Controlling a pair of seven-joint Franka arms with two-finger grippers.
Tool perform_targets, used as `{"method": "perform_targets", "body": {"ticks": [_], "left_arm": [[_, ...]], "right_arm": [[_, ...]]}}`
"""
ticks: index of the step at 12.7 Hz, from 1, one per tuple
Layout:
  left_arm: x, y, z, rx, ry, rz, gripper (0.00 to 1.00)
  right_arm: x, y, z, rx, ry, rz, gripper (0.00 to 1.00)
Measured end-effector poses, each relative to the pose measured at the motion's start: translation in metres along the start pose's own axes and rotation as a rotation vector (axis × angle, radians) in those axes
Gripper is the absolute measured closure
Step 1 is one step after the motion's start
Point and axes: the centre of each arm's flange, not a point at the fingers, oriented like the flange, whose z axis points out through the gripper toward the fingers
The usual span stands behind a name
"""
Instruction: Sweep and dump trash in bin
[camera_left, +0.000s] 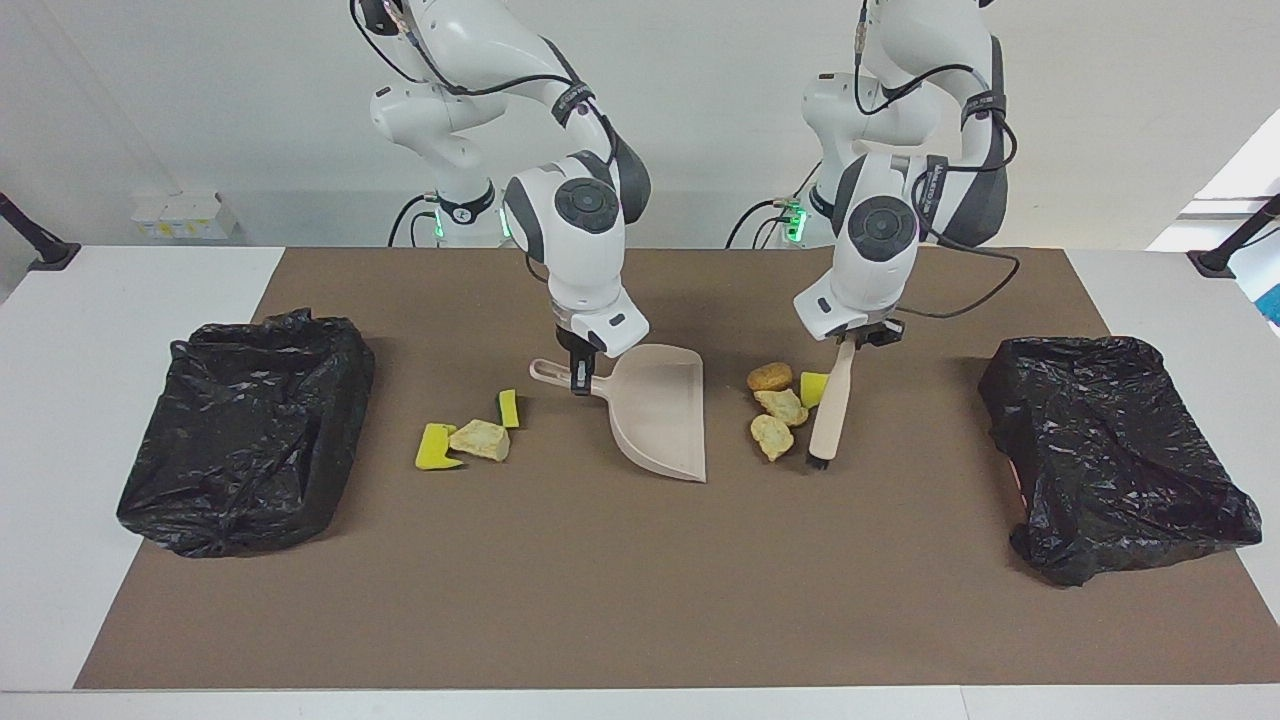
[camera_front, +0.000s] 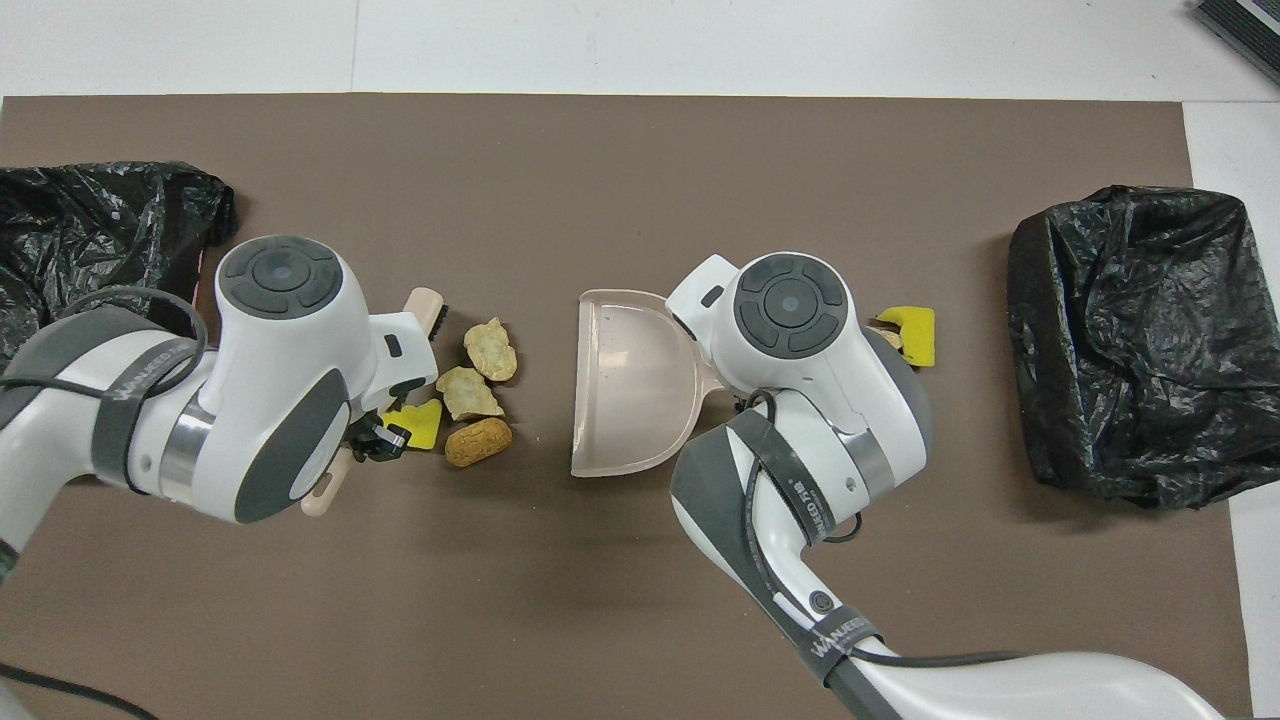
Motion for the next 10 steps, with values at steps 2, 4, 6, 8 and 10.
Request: {"method": "perform_targets", "body": {"ticks": [2,4,6,8,10], "left_arm": [[-0.026,-0.008,-0.015,-0.002,-0.026,-0.128,0.74],[-0.041,-0.007,-0.005,0.0,-0.036,-0.262,0.74],[-0.052,-0.001,0.021,-0.002,-0.022,-0.427,0.74],[-0.062,0.006,0.046,-0.007,-0.02,-0.527,0.74],[-0.065,0.018,0.066,-0.046,-0.01,-0.628,0.74]], "right_arm": [[0.001,0.003,0.006,-0.024,0.012,-0.039,0.69],[0.001,0.006,0.017,-0.05,0.028,-0.083,0.69],[0.001,0.006,0.022,-0.053,0.03,-0.092,0.69],[0.002,0.006,0.022,-0.054,0.03,-0.094,0.69],[0.002,0.005,0.022,-0.054,0.031,-0.095,0.69]]}}
